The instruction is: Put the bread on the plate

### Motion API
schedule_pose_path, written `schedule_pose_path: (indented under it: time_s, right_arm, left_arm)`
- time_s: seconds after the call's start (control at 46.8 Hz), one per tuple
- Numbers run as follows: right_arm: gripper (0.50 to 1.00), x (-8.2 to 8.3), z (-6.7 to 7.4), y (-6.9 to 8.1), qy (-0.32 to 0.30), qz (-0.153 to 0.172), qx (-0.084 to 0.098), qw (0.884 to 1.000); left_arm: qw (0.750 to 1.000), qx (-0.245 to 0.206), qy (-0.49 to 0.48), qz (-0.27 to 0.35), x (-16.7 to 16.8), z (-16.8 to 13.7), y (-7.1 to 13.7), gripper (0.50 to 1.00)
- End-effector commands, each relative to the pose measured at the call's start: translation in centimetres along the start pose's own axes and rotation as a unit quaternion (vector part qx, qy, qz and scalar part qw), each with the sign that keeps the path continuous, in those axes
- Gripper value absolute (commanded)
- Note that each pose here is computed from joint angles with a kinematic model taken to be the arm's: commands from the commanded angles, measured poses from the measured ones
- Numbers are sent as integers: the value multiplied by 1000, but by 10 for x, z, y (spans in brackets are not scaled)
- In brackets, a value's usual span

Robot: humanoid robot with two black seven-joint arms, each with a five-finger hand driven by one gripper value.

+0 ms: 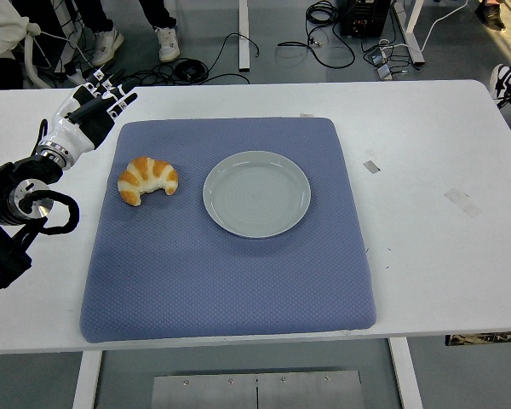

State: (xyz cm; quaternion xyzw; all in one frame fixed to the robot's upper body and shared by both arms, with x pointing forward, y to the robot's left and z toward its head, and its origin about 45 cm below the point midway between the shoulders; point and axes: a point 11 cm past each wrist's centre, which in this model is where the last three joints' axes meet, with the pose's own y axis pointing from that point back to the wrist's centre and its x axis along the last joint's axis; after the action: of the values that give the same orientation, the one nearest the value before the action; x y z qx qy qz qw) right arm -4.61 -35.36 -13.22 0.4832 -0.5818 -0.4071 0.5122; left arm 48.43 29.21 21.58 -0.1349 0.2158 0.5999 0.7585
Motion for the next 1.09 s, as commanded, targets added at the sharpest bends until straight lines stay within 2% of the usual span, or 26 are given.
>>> schedule_pose_path:
  time_s: [0.0,0.192,0.363,0.491,0.684,0.791,0.919,1.068]
  right_arm:
    - [1000,0,1,0,0,0,-1,1000]
    - [1000,0,0,0,0,1,0,1000]
    - [1000,0,1,0,0,1,-1,1000]
    - [1000,0,0,0,0,0,0,1000]
    - [1000,0,0,0,0,0,0,1000]
    - [1000,0,0,0,0,0,0,1000]
    - [1000,0,0,0,0,0,0,1000]
    - [1000,0,0,0,0,1,0,1000]
  left_arm:
    - [1000,-1,-1,-2,-2,1,-1,984]
    - [1000,-12,11,-3,-5,8,-4,984]
    - [1000,-11,18,-4,-7,2,-4,984]
    - [999,-34,40,-4,-4,16,-3,984]
    - [993,-47,41,-99,-7,33,10,984]
    - [993,-37,34,-105,-11,29,9,984]
    - [992,20,-41,-115,-10,15,13,984]
    - [983,41,-103,-149,-11,35,18,984]
